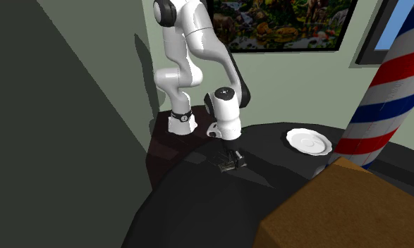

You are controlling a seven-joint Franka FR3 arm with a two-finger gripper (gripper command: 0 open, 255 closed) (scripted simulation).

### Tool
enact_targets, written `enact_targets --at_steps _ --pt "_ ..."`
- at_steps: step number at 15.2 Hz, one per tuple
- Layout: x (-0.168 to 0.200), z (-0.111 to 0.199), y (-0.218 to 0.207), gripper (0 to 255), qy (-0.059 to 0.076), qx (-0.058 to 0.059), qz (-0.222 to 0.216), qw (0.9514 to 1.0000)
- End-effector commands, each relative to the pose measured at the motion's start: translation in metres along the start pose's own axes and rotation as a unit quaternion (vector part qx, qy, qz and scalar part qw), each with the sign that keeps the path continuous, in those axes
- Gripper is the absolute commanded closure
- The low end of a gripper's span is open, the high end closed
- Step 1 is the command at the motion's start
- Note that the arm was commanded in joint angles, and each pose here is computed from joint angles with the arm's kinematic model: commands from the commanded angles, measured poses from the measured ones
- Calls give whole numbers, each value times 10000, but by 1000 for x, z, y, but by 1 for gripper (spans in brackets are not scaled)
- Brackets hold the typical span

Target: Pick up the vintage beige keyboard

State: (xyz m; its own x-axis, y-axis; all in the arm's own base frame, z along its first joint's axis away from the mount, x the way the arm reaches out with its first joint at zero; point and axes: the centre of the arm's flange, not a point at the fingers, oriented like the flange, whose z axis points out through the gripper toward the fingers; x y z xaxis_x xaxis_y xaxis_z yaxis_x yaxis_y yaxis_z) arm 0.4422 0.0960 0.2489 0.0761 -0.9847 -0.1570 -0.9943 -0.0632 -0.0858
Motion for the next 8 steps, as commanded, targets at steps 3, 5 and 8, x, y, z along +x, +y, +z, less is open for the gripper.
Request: enact_targets --at_steps 3,5,8 --pt "0 1 0 255 -1 -5 3 10000" --pt "0 1 0 255 -1 -5 3 10000" --pt "-2 -9 0 255 -1 -5 4 10000"
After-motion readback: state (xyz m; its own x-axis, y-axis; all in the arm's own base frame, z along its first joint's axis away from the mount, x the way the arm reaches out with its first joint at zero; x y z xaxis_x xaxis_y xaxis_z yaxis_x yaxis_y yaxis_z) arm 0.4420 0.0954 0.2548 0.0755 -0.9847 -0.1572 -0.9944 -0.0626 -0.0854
